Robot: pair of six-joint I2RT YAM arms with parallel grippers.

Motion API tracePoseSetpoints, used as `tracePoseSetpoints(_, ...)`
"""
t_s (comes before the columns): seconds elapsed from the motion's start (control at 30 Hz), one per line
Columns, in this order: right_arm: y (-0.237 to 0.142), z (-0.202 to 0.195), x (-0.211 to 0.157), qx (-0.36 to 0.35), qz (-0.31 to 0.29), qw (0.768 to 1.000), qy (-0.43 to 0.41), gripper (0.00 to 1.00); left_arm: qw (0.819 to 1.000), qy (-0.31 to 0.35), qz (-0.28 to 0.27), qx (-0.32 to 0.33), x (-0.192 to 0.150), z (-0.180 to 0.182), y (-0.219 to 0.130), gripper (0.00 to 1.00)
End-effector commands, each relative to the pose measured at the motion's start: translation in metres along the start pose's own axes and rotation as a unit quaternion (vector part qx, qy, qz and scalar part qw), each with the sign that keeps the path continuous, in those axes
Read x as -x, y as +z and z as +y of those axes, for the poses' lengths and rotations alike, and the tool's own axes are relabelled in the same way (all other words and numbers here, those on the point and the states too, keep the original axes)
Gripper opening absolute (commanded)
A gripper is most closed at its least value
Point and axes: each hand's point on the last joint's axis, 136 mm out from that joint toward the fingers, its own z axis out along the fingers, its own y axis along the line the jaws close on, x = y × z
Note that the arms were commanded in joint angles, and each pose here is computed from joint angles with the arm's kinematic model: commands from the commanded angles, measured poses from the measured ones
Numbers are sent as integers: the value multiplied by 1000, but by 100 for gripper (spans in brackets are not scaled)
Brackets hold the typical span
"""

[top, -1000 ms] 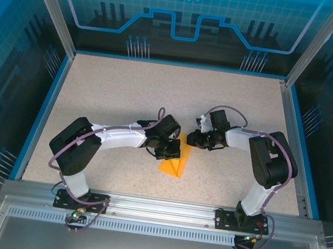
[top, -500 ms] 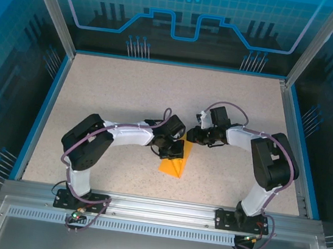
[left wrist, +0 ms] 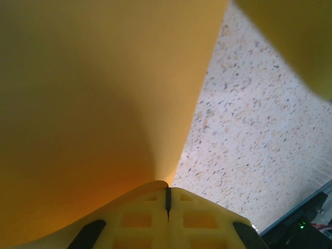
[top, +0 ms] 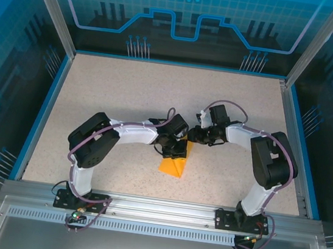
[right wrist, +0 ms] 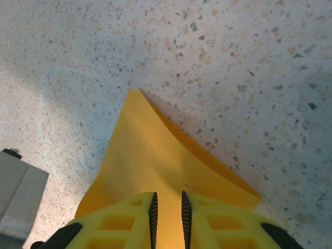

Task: Fold a paper plane with a square sheet of paper (pick it up from the middle)
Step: Fold the triangle a second time at the center of the table.

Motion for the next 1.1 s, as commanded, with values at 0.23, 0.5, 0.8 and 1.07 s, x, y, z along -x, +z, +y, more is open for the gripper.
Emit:
tracePoseSetpoints(0.23, 10, 0, -7, -3, 29, 1000, -10, 22, 1000, 18, 19, 0, -1, -3, 9, 0)
tracePoseSetpoints(0.5, 10, 0, -7, -4, 30, 999, -12, 22, 999, 22, 24, 7, -2, 1, 14, 0)
tracePoseSetpoints(0.8, 12, 0, -7, -5, 34, 999, -12, 22, 999, 31, 22, -2, 1, -6, 12, 0)
tracePoseSetpoints(1.07, 12, -2, -7, -7, 35, 999, -12, 22, 999, 31, 29, 8, -1, 0, 16, 0)
